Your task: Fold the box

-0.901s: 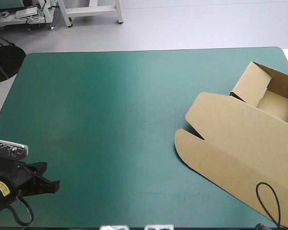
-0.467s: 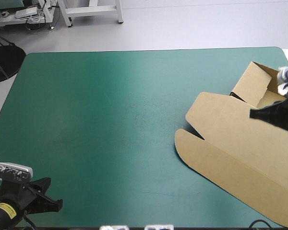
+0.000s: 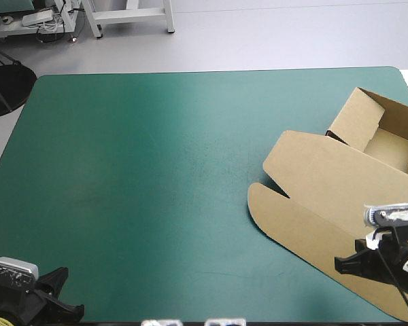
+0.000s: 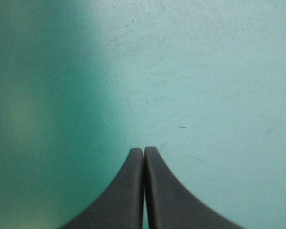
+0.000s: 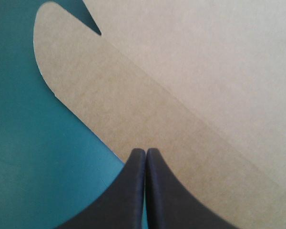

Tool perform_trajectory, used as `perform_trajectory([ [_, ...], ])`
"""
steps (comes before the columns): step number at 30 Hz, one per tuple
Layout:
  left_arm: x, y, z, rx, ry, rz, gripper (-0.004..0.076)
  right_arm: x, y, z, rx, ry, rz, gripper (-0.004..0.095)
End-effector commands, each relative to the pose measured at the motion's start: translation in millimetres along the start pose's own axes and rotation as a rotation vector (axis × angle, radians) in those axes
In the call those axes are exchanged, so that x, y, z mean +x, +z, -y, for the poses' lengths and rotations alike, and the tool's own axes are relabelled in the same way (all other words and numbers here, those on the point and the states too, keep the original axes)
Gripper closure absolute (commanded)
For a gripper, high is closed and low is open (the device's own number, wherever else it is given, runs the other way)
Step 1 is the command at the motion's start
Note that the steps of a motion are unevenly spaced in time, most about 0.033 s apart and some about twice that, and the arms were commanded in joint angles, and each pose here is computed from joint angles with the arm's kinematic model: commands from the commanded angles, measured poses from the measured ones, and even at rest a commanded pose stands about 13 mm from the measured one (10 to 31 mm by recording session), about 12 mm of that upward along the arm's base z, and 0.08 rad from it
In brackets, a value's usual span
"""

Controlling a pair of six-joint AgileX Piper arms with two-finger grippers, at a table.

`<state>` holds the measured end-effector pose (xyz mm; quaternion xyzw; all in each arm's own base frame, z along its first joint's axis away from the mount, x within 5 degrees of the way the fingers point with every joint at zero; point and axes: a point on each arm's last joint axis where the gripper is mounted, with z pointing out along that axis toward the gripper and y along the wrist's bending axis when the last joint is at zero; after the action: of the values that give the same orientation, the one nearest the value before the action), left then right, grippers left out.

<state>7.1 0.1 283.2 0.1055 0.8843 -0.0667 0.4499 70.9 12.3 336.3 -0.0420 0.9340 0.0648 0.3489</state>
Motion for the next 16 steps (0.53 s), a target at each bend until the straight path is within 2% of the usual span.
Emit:
perform_trajectory([
  [1,-9.1,-3.5,0.9,0.011,0.000,0.060,0.0732,14.7,7.4,-0.3,0.006,-0.006,0.067,0.0921],
  [9,-3.8,1.3,0.6,0.007,0.001,0.021,0.0732,56.7,17.6,-4.0,0.003,-0.009,0.139,0.0921],
  [16,0.5,6.5,2.3,0.025,-0.010,-0.004,0.0732,63.3,10.9,-5.3,0.023,-0.031,0.222,0.0921],
])
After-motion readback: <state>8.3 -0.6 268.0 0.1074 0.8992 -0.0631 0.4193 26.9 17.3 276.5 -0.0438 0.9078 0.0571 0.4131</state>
